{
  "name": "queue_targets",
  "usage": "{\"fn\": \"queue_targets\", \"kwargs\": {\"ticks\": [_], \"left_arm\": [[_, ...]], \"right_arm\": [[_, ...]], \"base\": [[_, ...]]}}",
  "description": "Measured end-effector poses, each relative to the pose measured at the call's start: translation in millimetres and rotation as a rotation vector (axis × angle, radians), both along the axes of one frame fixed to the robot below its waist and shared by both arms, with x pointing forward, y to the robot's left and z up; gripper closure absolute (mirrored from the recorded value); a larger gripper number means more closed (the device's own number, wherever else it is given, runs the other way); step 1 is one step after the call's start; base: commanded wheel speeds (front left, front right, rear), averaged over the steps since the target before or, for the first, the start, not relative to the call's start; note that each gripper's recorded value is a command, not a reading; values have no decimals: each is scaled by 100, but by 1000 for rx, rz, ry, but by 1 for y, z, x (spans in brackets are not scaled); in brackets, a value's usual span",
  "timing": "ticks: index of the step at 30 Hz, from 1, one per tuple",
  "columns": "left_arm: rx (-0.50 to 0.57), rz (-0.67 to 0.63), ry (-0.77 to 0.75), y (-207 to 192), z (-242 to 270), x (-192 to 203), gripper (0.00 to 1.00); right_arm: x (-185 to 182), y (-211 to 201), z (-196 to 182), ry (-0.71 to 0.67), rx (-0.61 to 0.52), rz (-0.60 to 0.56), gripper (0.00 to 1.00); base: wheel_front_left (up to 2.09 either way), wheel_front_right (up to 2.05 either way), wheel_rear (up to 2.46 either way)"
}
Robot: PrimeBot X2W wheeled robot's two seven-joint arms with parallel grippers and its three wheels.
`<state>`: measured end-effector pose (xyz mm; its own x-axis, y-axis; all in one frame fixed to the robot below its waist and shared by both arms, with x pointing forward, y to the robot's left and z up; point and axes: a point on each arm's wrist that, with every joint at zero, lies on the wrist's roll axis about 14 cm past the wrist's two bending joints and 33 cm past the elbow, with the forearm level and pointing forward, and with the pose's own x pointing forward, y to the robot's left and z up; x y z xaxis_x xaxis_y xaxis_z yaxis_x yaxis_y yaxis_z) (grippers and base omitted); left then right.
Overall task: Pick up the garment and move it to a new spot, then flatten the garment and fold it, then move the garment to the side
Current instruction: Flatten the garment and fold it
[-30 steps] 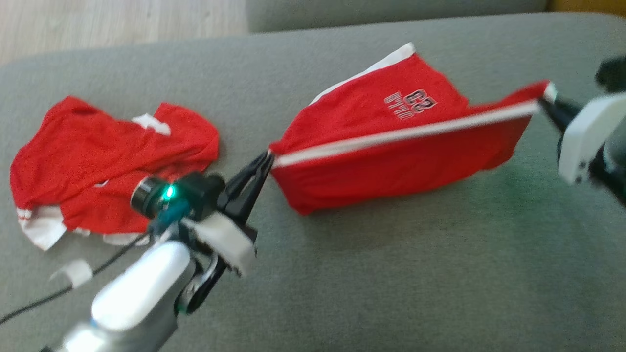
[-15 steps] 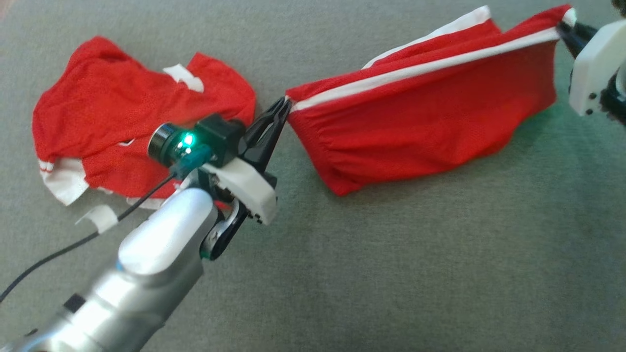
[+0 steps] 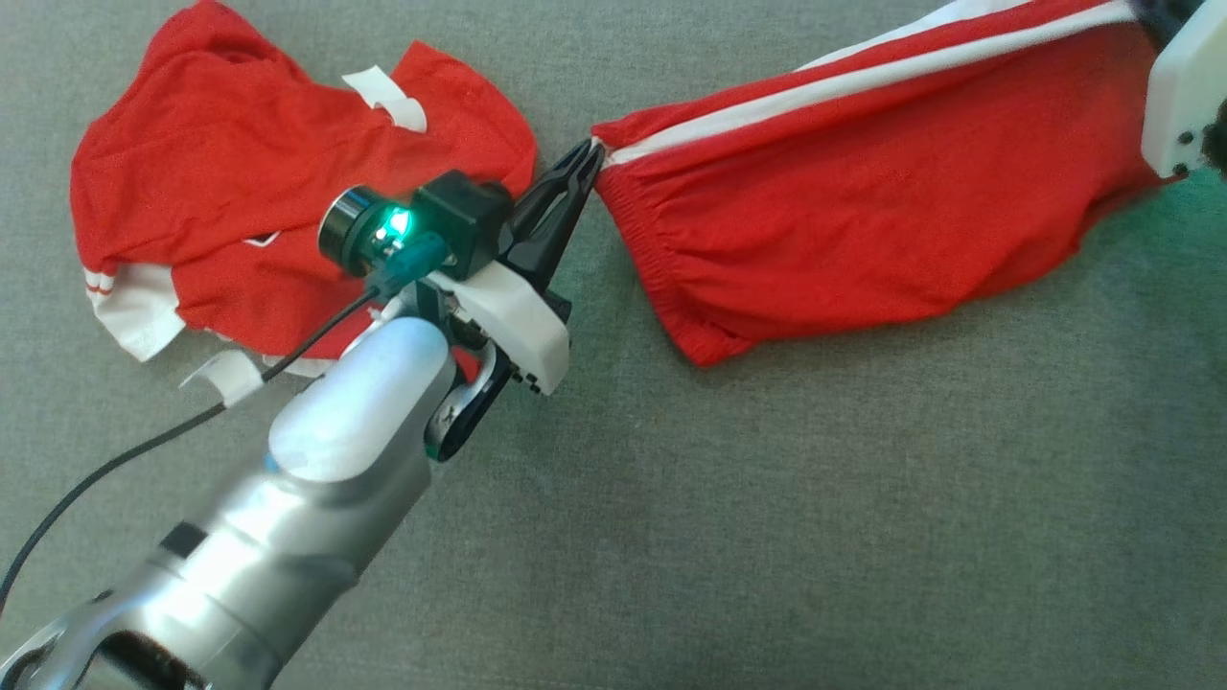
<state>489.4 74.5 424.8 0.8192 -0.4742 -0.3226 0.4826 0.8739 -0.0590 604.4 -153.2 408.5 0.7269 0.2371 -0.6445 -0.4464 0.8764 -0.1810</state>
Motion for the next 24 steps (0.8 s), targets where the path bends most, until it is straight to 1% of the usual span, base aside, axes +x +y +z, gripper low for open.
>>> {"fn": "queue_targets", "kwargs": {"ticks": [1,2,3,4,8,11,13,18,21,24], "left_arm": [[2,1,2,0,-2,1,100],[6,2,6,0,-4,2,63],[8,3,8,0,-5,4,15],[12,4,11,0,-7,5,0],[27,14,16,5,-12,7,0],[15,23,-14,5,-5,10,0],[-9,49,-53,8,7,15,0],[-83,159,-180,25,50,27,0],[-100,208,-234,36,68,23,0],[-136,255,-272,44,83,13,0]], "right_arm": [[2,0,-2,-4,-3,2,57],[5,0,-3,-13,-9,4,28],[7,-1,-4,-19,-11,2,0],[9,-1,-5,-22,-11,0,0],[13,0,-2,-59,18,-11,0],[13,0,7,-111,45,-17,0],[16,-1,24,-186,84,-24,0],[18,0,81,-385,249,-72,0],[7,-1,106,-473,322,-89,0],[-11,-13,118,-530,381,-135,0]], "base": [[0,0,0],[0,0,0],[0,0,0],[0,0,0],[0,0,0],[0,0,0],[0,0,0],[0,0,0],[0,0,0],[0,0,0]]}}
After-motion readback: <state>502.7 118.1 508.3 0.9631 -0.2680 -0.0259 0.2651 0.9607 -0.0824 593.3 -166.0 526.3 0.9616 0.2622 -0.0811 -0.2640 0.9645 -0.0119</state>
